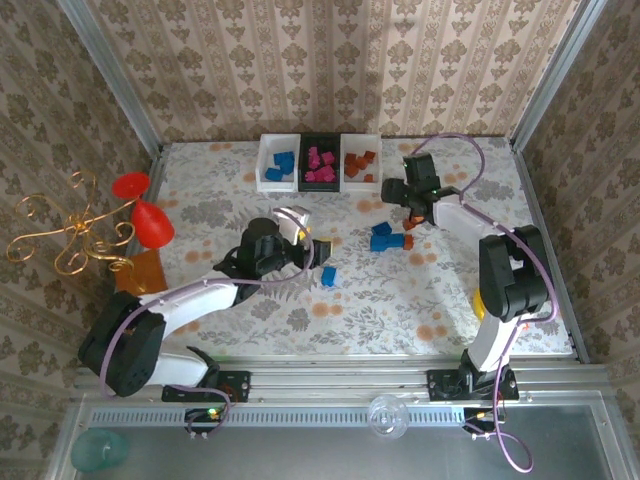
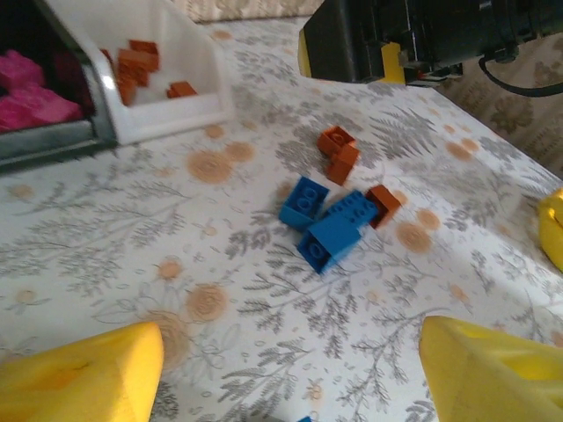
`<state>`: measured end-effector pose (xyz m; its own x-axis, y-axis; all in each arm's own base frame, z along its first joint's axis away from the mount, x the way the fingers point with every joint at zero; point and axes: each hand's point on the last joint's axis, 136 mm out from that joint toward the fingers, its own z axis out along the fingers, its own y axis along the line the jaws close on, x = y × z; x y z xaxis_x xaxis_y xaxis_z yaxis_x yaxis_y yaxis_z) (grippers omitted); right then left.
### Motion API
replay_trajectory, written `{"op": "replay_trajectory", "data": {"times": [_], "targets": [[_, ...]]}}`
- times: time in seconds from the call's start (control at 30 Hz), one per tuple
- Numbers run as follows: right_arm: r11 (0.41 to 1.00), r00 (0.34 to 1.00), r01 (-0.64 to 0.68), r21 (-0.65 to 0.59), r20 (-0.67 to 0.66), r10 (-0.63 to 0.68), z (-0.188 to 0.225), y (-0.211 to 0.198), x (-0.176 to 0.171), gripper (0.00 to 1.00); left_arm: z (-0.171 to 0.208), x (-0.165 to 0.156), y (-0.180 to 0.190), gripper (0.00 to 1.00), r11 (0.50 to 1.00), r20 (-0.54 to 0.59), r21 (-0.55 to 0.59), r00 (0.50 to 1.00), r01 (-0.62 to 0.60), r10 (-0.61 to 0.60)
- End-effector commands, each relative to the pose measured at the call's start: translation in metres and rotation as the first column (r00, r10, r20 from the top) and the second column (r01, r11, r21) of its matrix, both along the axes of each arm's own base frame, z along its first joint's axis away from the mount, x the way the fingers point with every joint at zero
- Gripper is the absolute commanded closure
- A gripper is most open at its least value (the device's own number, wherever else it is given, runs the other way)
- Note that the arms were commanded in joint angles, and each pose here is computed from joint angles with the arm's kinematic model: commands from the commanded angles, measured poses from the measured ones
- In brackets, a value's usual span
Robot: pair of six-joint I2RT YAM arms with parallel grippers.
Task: Sort the legos into containers by color
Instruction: Pick up the lego from the middle-right of the table.
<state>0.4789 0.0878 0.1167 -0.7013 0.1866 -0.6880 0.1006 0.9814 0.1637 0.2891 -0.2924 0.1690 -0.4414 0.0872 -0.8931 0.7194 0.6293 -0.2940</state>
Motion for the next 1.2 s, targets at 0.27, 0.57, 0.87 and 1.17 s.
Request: {"op": "replay_trajectory", "data": {"times": [0.27, 0.57, 0.87, 1.17], "targets": [[0.998, 0.979, 0.048, 0.032, -0.2, -0.04, -0.058, -0.014, -0.036, 0.26, 0.012, -0.01, -0.01, 0.23, 0.997, 0.026, -0.049, 0.998, 0.065, -0.064], [0.996, 0.975, 0.047, 0.078, -0.221, -0.028, -0.071, -0.007, -0.041, 0.33, 0.01, -0.008, -0.008, 0.23, 0.998, 0.022, -0.039, 0.998, 0.052, -0.051], [0.994, 0.972, 0.015, 0.111, -0.233, 0.011, -0.082, 0.002, -0.045, 0.38, 0.006, -0.007, -0.008, 0.23, 0.999, 0.016, -0.03, 0.999, 0.045, -0.045], [0.996, 0.967, 0.009, 0.091, -0.255, 0.014, -0.088, 0.002, -0.042, 0.41, 0.005, -0.006, -0.009, 0.23, 0.999, 0.013, -0.029, 0.999, 0.046, -0.045]]}}
